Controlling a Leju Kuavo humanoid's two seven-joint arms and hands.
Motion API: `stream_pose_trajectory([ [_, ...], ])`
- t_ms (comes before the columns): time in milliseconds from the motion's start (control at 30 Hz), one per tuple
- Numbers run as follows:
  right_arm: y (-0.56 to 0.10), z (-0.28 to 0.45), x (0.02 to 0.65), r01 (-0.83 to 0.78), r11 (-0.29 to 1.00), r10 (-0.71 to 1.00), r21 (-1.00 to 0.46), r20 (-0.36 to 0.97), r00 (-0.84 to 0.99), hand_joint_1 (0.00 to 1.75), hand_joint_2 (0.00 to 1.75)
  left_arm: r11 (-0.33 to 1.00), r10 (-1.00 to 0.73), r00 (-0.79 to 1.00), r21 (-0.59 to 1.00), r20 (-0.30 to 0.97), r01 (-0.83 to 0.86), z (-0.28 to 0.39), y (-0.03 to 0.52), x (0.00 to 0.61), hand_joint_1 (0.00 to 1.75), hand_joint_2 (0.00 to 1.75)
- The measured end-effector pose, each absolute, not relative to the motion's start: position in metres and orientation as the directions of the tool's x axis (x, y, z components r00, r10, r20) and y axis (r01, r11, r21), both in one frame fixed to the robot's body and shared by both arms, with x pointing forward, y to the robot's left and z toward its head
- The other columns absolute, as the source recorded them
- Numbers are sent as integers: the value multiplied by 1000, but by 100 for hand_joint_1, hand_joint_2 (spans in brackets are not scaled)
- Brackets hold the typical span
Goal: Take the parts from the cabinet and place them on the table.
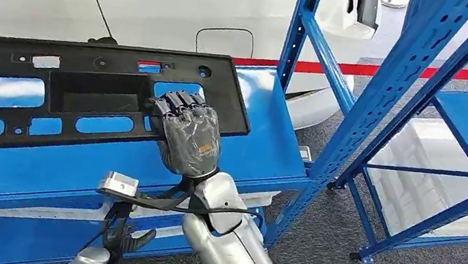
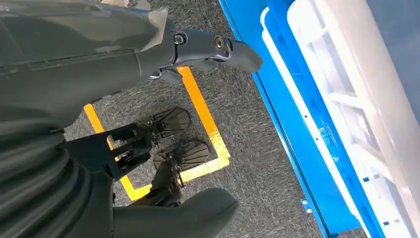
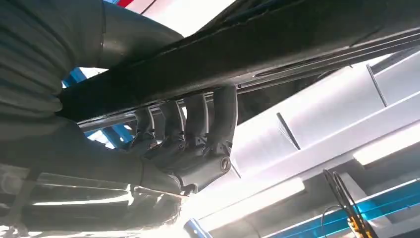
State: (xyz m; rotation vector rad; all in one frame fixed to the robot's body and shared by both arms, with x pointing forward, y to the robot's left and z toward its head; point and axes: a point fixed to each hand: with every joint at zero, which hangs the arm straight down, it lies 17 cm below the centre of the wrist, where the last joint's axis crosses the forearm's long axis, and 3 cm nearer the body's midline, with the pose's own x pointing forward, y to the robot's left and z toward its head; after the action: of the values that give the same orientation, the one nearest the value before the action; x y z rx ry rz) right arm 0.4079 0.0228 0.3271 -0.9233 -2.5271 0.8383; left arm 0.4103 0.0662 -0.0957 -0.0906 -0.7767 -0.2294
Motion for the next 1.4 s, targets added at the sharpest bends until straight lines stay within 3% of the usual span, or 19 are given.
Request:
stream_pose_trajectory([
  [1400, -4, 332, 382, 493, 654, 664, -573, 123, -738, 175, 175, 972, -186, 698, 27, 691, 233, -108, 85, 404, 0, 175],
])
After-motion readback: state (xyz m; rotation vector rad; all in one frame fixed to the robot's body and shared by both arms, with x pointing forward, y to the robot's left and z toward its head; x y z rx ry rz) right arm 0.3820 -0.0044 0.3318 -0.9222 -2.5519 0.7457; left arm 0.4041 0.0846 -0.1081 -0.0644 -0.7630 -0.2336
